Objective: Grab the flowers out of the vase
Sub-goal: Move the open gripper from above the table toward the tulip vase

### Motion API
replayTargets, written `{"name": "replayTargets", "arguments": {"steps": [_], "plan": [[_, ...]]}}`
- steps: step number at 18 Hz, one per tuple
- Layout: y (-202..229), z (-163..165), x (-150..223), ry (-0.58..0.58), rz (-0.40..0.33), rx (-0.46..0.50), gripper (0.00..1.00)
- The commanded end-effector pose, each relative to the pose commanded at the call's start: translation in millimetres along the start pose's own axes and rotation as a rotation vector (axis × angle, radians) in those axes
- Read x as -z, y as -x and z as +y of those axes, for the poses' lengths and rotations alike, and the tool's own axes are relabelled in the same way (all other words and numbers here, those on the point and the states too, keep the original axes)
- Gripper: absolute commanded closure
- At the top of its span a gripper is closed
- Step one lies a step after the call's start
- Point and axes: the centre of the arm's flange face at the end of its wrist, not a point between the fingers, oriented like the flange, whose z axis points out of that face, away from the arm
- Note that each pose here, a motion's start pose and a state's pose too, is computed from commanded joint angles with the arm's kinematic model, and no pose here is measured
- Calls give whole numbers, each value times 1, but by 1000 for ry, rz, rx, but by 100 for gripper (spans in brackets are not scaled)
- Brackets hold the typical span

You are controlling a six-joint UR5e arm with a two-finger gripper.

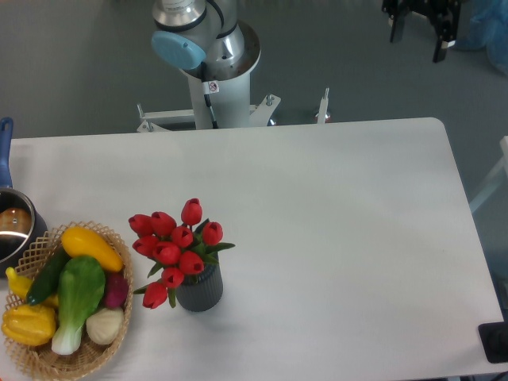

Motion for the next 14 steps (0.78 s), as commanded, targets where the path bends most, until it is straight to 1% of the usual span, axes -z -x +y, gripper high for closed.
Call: {"name": "replayTargets", "arguments": {"steps": [4, 8, 9, 12, 14], "plan": [[0, -1, 1, 4, -1, 1, 0], [-4, -5, -7, -6, 3, 3, 0], [-7, -5, -14, -7, 2, 19, 0], [-18, -16, -27, -13, -48, 112, 0], [-22, -22, -35, -35, -54, 160, 0]]}}
